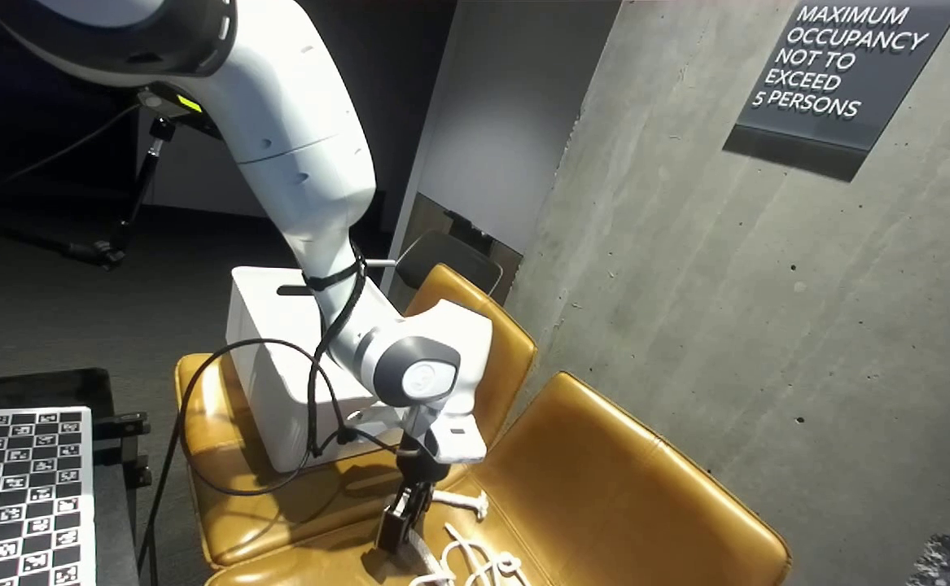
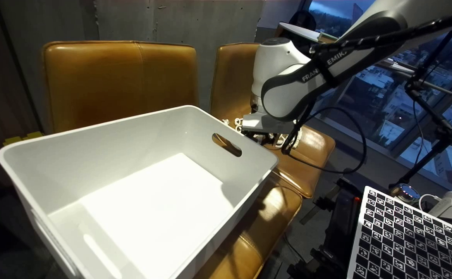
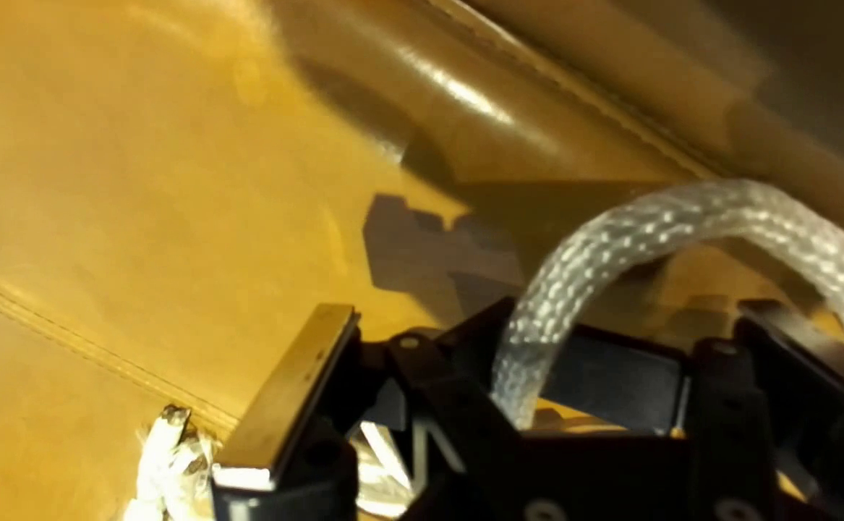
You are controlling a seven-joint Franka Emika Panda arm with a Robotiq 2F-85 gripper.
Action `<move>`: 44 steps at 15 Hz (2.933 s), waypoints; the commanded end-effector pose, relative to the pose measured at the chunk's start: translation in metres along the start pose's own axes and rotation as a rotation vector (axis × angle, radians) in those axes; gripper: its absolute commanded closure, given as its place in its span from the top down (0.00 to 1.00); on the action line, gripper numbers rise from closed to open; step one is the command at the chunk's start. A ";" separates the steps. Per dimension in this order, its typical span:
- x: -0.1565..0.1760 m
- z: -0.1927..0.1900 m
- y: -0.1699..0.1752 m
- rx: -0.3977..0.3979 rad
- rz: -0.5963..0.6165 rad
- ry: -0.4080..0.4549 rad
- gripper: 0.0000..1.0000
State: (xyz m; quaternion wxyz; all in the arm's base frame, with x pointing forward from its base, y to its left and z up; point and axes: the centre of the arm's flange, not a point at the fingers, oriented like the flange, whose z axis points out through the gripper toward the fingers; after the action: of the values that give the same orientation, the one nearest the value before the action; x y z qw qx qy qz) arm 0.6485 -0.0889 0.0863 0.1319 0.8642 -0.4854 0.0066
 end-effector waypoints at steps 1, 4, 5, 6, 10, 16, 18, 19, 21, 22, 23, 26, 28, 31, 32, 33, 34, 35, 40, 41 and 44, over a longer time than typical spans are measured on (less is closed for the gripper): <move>0.002 -0.087 0.007 0.003 -0.017 0.012 0.00; 0.006 -0.155 0.008 0.056 -0.057 0.090 0.00; 0.008 -0.182 0.009 0.086 -0.071 0.119 0.00; 0.010 -0.209 0.010 0.123 -0.082 0.150 0.00; 0.020 -0.321 0.019 0.252 -0.099 0.243 0.00; 0.003 -0.489 0.048 0.410 -0.157 0.346 0.00; -0.019 -0.543 0.051 0.437 -0.198 0.368 0.00; -0.034 -0.568 0.050 0.444 -0.220 0.376 0.00; -0.068 -0.606 0.038 0.442 -0.264 0.384 0.00; -0.085 -0.612 0.031 0.437 -0.286 0.383 0.00; -0.105 -0.614 0.024 0.430 -0.311 0.379 0.00; -0.155 -0.596 0.001 0.422 -0.390 0.346 0.00; -0.185 -0.569 -0.015 0.391 -0.426 0.295 0.00; -0.226 -0.520 -0.040 0.323 -0.452 0.227 0.00; -0.236 -0.507 -0.047 0.300 -0.456 0.210 0.00; -0.247 -0.493 -0.053 0.277 -0.457 0.196 0.00; -0.254 -0.481 -0.059 0.257 -0.459 0.184 0.00; -0.261 -0.467 -0.064 0.239 -0.459 0.178 0.00; -0.259 -0.405 -0.078 0.149 -0.452 0.159 0.00; -0.258 -0.394 -0.078 0.130 -0.454 0.155 0.25; -0.256 -0.350 -0.077 0.087 -0.472 0.131 0.40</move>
State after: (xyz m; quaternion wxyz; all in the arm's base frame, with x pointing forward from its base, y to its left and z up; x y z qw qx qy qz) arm 0.6250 0.2574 0.3991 0.1152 0.9564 -0.2609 0.0628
